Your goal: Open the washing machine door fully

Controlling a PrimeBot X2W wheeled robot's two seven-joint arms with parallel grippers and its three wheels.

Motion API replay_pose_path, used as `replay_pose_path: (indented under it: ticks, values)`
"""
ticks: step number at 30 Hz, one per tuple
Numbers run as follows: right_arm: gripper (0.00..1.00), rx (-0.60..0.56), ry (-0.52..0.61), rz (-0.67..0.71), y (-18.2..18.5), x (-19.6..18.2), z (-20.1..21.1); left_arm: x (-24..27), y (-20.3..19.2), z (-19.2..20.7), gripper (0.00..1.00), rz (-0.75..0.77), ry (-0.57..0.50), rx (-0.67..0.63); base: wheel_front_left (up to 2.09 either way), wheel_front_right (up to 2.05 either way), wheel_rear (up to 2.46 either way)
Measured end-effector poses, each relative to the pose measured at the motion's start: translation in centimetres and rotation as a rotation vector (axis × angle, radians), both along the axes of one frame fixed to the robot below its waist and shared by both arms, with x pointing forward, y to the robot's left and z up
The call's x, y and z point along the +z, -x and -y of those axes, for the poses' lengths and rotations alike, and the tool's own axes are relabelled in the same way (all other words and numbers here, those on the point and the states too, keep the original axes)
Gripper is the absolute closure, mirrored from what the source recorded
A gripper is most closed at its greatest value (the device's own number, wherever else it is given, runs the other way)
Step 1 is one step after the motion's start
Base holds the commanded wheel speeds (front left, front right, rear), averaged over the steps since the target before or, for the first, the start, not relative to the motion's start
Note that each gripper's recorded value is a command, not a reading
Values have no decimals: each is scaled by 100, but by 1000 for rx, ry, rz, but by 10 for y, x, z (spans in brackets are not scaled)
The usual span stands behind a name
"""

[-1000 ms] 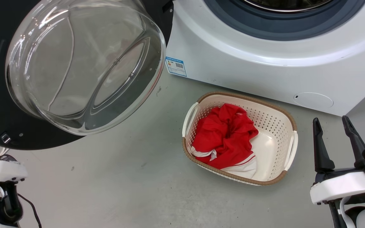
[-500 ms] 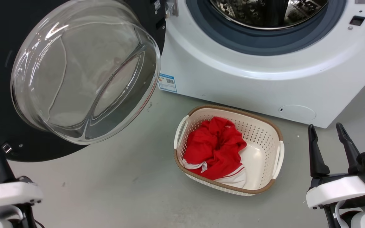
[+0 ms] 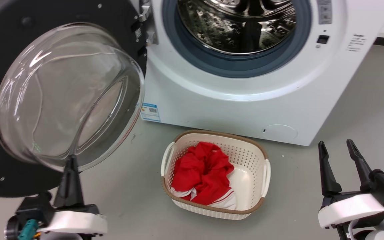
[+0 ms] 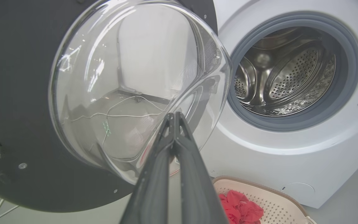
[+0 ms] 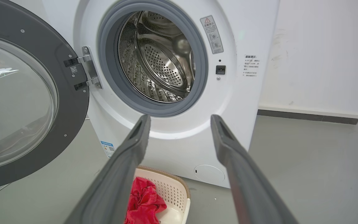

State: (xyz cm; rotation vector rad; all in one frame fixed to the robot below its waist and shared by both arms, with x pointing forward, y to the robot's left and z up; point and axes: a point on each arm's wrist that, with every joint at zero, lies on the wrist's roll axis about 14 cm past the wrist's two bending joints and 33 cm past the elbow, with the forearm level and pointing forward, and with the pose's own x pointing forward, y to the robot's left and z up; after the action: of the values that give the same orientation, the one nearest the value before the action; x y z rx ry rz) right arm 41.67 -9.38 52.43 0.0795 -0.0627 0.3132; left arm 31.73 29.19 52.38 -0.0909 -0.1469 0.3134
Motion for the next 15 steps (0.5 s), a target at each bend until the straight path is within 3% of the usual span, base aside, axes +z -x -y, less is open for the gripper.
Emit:
replay_pose_path:
  ticks: [8,15]
  values:
    - [0,-95,20,30,18,12,35,6,-40,68,100,13,-18,-238,0,0,0]
    - [0,-186,29,47,34,18,67,8,-67,104,100,13,-49,-352,0,0,0]
